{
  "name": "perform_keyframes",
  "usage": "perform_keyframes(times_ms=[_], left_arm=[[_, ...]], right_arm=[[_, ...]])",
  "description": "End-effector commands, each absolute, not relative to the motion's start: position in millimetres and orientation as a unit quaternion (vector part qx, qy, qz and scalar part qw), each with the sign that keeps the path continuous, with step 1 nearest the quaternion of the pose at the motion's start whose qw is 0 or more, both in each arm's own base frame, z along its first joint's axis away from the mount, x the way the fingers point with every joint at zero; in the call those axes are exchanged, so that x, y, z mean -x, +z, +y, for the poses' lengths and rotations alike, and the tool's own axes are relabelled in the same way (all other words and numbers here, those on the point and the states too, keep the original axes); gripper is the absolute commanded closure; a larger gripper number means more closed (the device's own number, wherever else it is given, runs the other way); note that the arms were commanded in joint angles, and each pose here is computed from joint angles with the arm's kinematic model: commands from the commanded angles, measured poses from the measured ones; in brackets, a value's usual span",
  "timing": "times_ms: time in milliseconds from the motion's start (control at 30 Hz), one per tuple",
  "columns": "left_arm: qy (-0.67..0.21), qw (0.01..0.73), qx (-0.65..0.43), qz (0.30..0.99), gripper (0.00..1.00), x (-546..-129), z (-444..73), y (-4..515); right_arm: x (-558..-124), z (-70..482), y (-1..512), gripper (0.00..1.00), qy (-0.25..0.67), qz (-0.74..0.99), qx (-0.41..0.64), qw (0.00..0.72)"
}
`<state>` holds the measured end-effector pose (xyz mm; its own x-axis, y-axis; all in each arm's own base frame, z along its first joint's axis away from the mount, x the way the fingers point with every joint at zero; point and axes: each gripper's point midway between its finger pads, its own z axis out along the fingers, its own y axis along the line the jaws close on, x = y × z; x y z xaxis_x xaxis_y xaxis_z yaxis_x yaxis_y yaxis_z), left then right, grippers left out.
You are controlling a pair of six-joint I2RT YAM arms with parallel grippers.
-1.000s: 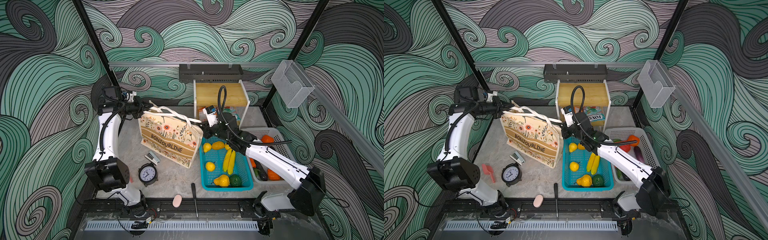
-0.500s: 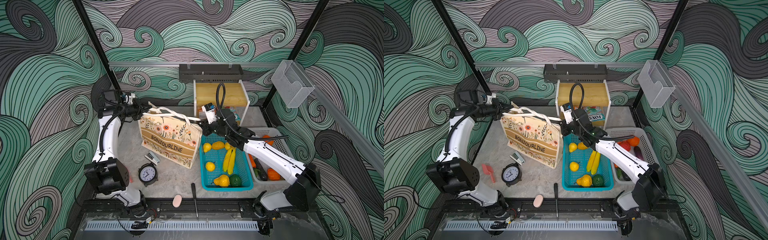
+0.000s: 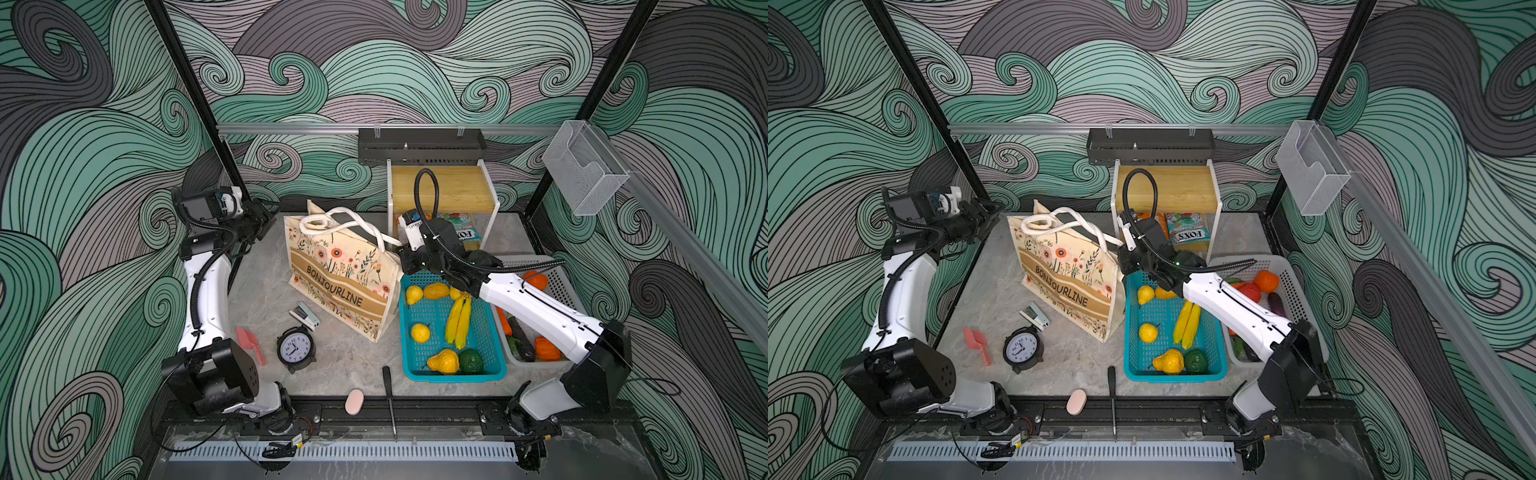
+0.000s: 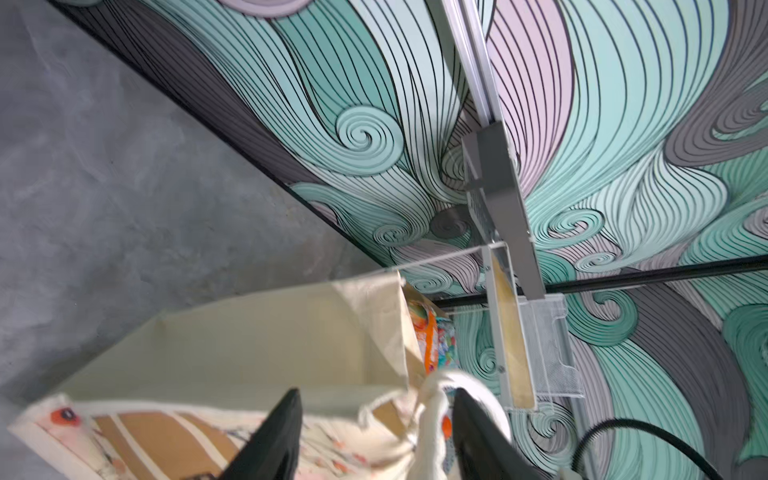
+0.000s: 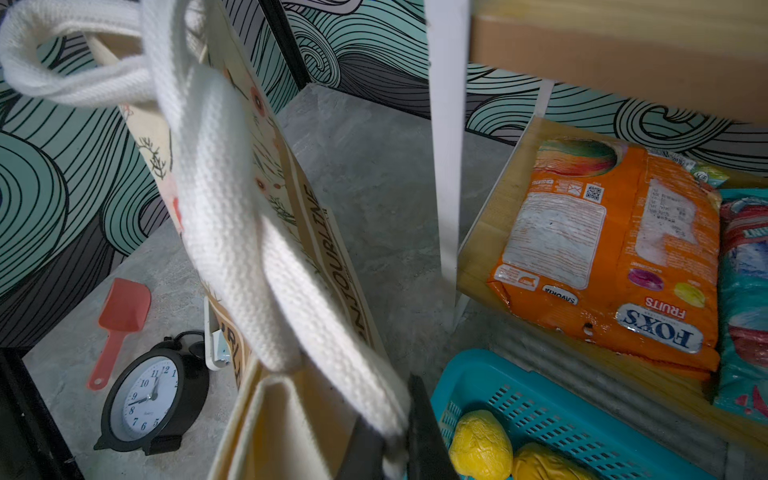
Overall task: Place the food into the grocery bag and tie it
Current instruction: 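Open both grippers and release the bag handles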
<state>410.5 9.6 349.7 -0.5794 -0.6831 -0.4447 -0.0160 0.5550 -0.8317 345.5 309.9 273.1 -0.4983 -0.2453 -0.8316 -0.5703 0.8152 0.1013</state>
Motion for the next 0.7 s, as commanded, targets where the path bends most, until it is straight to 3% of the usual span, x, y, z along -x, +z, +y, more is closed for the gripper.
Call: perform_keyframes(times_ms=[0,67,167,233,300,400,567,667], left_arm=[[-0.406,0.436,0.183,0.782,0.25,-399.7,-9.1,372.7],[-0.396,0.439,0.174,0.787,0.16,-392.7,-21.8,374.1],[-0.399,0.441,0.152,0.790,0.12,-390.7,-47.2,376.4],[-0.390,0.431,0.159,0.798,0.15,-389.2,-51.1,370.4],[-0.360,0.439,0.181,0.803,0.18,-384.1,-40.6,364.2],[-0.313,0.488,0.204,0.788,0.21,-371.7,-21.2,372.6],[-0.281,0.512,0.211,0.784,0.21,-350.4,-9.4,385.5],[-0.271,0.518,0.217,0.782,0.21,-338.6,-1.1,389.3]], right_arm=[[-338.7,306.0,264.3,1.00,0.152,0.855,0.264,0.420],[-336.9,309.9,265.8,1.00,0.155,0.850,0.274,0.422],[-338.3,312.9,268.4,1.00,0.157,0.846,0.281,0.425],[-337.5,314.9,271.2,0.92,0.160,0.845,0.286,0.423],[-334.0,317.0,278.7,0.77,0.171,0.840,0.289,0.425],[-329.0,317.8,293.3,0.68,0.181,0.830,0.295,0.438],[-320.2,317.5,312.1,0.56,0.193,0.816,0.305,0.451],[-314.3,309.5,319.7,0.42,0.192,0.819,0.295,0.454]])
